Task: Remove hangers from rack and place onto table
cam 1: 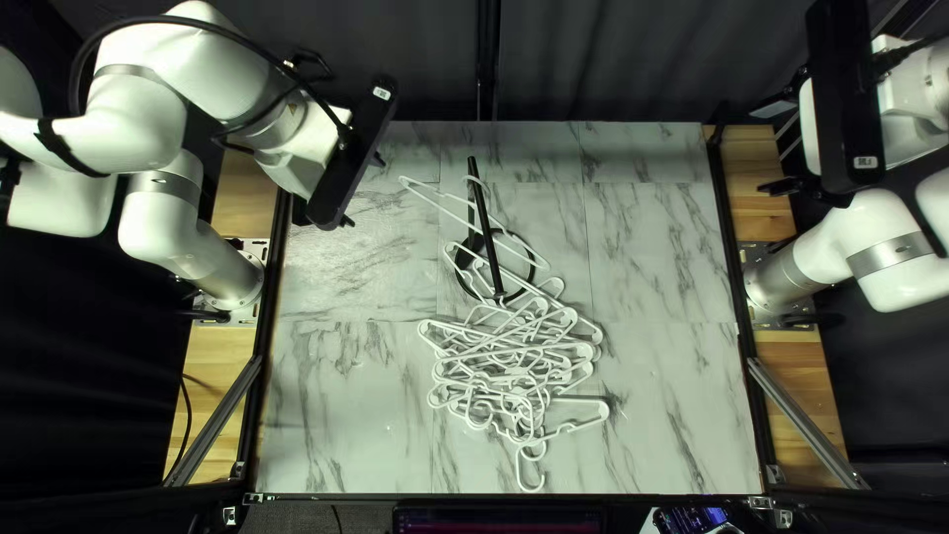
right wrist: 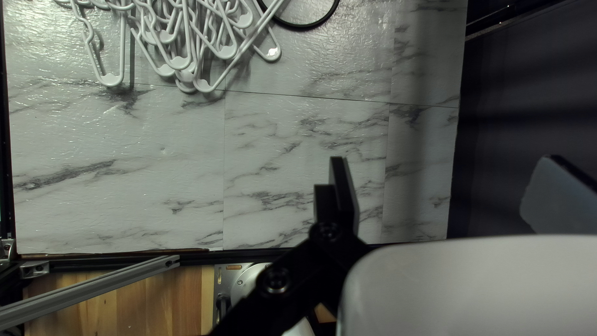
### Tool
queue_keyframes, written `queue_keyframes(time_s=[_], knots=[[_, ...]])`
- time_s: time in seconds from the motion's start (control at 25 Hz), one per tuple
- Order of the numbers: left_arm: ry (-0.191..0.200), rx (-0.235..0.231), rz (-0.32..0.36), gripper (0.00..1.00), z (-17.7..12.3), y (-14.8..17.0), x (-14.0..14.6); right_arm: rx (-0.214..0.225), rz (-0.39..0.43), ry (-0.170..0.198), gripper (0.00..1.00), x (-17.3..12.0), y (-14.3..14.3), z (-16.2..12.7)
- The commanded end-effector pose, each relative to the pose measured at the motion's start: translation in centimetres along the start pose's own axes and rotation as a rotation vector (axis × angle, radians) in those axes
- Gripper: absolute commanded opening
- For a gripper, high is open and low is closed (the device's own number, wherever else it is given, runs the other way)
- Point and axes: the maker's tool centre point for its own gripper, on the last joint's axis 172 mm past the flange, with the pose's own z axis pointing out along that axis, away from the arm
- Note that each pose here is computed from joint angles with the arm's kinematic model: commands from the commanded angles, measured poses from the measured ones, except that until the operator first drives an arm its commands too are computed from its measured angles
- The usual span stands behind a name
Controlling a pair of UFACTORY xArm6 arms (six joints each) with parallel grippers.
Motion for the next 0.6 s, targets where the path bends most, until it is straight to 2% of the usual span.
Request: queue_keyframes(time_s=[0.04, 0.16, 0.28, 0.44, 0.6], knots=[[0.033, 0.035, -0.019, 1.0, 1.1, 0.6, 1.6, 0.0, 0.0, 0.0, 1.0, 0.0, 0.0, 0.0], [0.047, 0.075, -0.037, 1.0, 2.3, -1.2, 1.3, 0.0, 0.0, 0.0, 1.0, 0.0, 0.0, 0.0], [0.083, 0.1, -0.055, 1.0, 4.6, -3.0, 0.1, 0.0, 0.0, 0.0, 1.0, 0.0, 0.0, 0.0], [0.119, 0.118, -0.079, 1.0, 7.3, -4.0, -0.8, 0.0, 0.0, 0.0, 1.0, 0.0, 0.0, 0.0], [0.136, 0.111, -0.094, 1.0, 8.8, -4.7, -1.0, 0.0, 0.0, 0.0, 1.0, 0.0, 0.0, 0.0]])
